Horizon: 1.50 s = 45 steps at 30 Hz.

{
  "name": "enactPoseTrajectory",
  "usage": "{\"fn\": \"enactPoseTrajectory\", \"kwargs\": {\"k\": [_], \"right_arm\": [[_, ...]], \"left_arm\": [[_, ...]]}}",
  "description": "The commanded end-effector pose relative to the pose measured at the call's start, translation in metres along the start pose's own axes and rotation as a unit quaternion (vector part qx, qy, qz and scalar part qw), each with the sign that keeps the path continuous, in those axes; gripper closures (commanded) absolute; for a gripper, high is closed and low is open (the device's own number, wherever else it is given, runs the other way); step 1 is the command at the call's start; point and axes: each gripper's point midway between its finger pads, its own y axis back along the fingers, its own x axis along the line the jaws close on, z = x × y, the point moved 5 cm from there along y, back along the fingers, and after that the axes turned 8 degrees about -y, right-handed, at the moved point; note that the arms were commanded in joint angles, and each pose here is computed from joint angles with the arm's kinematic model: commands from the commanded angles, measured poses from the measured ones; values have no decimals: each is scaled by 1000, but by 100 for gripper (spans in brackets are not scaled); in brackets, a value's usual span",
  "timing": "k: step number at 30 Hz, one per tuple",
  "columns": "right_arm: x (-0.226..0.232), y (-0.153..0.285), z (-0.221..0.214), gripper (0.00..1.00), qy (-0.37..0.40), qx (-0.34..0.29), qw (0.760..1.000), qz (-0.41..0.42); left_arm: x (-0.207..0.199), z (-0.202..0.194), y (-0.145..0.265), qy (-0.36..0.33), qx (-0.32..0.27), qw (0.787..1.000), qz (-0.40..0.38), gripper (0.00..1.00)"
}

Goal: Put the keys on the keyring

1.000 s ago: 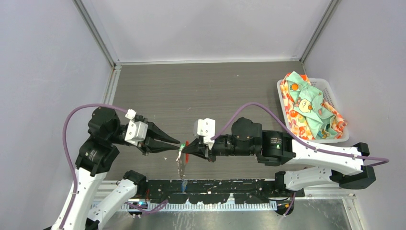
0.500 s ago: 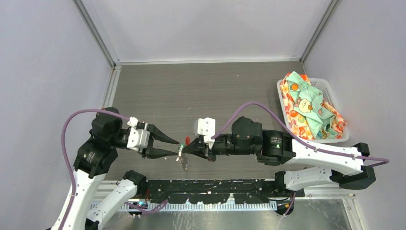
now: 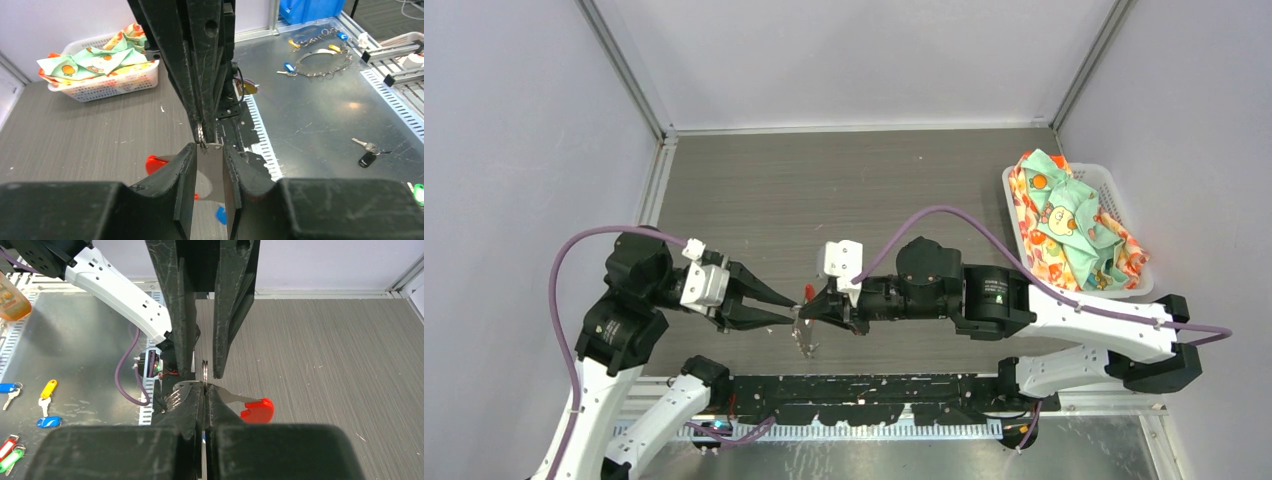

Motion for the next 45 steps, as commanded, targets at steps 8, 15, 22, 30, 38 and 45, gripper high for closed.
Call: {"fn": "enactPoseTrajectory", "kwargs": {"k": [8, 15, 22, 30, 38, 45], "right_arm": [[-2, 5, 22, 99, -8, 2, 1000, -12], [-1, 1, 23, 99, -12, 21, 1000, -5], [-1, -5, 23, 99, -12, 56, 998, -5], [-2, -7, 22, 99, -11, 74, 997, -6], [2, -5, 21, 99, -9, 110, 994, 10], [3, -8, 20, 99, -15, 133, 991, 13]], "left_arm": [[-7, 4, 3, -9, 9, 1000, -24, 72], [-2, -1, 2, -16, 15, 1000, -18, 78], [3, 1, 1, -11, 19, 1000, -12, 74], [0, -3, 5, -35, 35, 999, 1, 88], [3, -2, 5, -48, 39, 998, 2, 86], [1, 0, 4, -59, 29, 998, -11, 100]]}}
